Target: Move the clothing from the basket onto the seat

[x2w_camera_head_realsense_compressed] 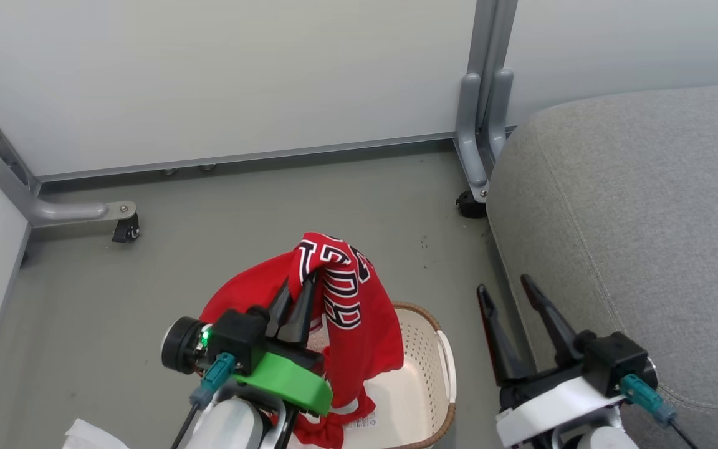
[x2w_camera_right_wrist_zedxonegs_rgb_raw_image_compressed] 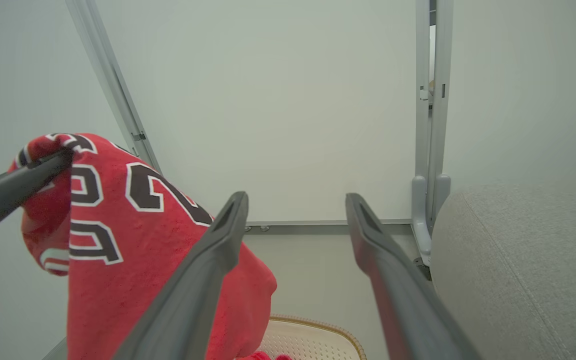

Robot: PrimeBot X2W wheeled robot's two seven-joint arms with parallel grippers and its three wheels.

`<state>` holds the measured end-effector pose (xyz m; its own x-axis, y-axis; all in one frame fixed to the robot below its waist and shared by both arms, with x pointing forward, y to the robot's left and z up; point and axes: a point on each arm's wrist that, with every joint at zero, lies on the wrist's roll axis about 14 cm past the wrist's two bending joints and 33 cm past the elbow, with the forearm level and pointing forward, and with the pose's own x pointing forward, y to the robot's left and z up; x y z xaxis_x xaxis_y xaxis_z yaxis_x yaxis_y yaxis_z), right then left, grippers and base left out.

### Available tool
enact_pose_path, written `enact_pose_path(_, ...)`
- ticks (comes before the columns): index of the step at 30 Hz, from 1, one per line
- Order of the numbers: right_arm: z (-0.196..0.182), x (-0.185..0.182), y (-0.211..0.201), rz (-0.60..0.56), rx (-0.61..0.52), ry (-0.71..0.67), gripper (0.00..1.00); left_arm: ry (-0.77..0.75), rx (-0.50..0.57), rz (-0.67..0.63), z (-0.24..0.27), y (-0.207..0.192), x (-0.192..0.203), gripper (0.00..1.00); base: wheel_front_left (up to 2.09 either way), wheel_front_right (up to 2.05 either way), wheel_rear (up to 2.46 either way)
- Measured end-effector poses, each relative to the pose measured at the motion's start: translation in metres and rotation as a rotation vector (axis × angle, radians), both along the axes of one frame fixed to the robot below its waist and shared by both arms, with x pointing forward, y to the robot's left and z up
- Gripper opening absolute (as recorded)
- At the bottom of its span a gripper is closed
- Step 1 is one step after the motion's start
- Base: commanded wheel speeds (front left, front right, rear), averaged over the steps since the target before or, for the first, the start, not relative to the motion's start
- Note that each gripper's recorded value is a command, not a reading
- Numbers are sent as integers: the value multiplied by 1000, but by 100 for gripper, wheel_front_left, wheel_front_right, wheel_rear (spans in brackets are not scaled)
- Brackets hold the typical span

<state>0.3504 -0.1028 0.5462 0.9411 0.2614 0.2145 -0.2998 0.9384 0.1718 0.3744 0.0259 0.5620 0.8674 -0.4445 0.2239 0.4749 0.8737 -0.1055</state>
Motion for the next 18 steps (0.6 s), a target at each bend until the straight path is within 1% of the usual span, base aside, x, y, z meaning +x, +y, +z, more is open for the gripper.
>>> enact_pose_path(4,-3,-5,30,92,-9,8,100,-24,10,-19,6,-6,-2,0,0,0,0)
enact_pose_path(9,6,-10,65,204,-6,-18,100,-41,31,-32,11,-13,-2,0,0,0,0)
enact_pose_path(18,12,-13,89,283,9,-30,100,-63,38,-89,23,-33,-10,0,0,0,0)
